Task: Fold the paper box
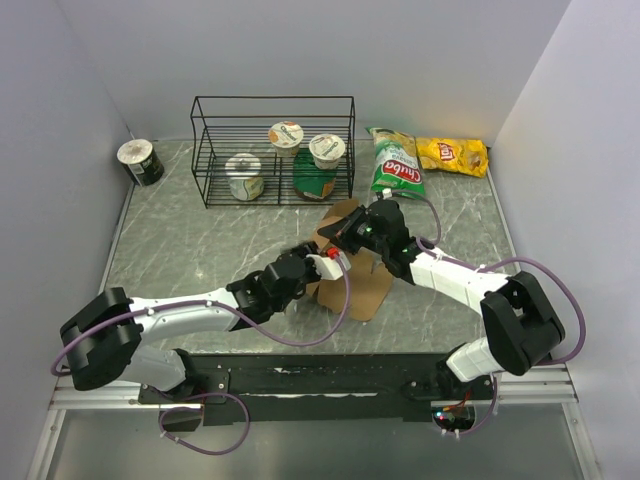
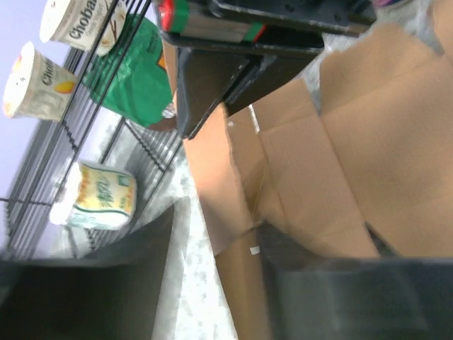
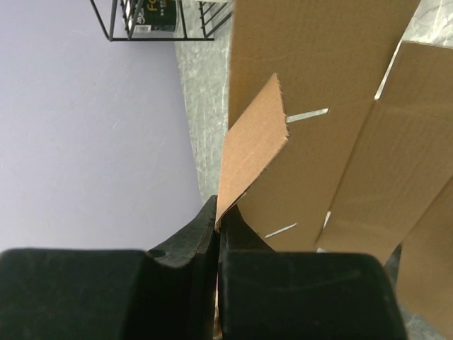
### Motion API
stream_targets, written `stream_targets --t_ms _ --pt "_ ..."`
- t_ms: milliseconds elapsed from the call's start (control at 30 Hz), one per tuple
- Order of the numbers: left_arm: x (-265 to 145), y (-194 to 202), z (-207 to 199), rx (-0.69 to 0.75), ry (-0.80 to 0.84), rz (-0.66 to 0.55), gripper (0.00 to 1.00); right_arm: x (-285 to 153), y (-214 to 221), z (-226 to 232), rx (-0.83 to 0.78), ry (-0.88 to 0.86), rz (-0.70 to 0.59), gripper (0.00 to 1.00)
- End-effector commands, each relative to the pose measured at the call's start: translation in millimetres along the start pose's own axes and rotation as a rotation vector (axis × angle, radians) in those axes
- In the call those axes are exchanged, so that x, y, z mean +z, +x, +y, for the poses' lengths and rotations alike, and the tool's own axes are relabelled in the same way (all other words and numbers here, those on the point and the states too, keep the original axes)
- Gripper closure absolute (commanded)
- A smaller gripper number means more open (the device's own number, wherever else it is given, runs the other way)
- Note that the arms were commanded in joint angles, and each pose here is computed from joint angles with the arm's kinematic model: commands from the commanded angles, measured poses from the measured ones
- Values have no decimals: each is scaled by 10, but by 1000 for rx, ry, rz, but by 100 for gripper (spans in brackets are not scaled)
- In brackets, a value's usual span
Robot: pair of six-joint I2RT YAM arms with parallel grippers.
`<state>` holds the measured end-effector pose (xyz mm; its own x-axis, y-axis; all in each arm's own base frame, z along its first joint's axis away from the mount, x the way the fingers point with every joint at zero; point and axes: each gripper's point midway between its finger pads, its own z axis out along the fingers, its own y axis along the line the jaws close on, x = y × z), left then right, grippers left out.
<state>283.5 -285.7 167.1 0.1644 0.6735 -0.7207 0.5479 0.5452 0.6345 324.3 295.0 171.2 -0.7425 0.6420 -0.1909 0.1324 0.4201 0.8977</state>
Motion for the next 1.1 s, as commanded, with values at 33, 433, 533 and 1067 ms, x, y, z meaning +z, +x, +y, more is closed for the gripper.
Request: stream_targets --t_ms 33,433,533,1067 --pt "-15 -168 189 -92 -73 -31 4 -90 -186 105 26 -4 -105 100" --pt "-600 -616 457 -566 -5 -146 4 -284 -829 -91 166 170 -469 100" --pt "-651 -705 331 -854 46 -167 4 -266 -879 -123 200 192 -499 100" --pt "-55 -46 -641 -1336 101 46 13 -388 -880 -222 261 179 -535 100"
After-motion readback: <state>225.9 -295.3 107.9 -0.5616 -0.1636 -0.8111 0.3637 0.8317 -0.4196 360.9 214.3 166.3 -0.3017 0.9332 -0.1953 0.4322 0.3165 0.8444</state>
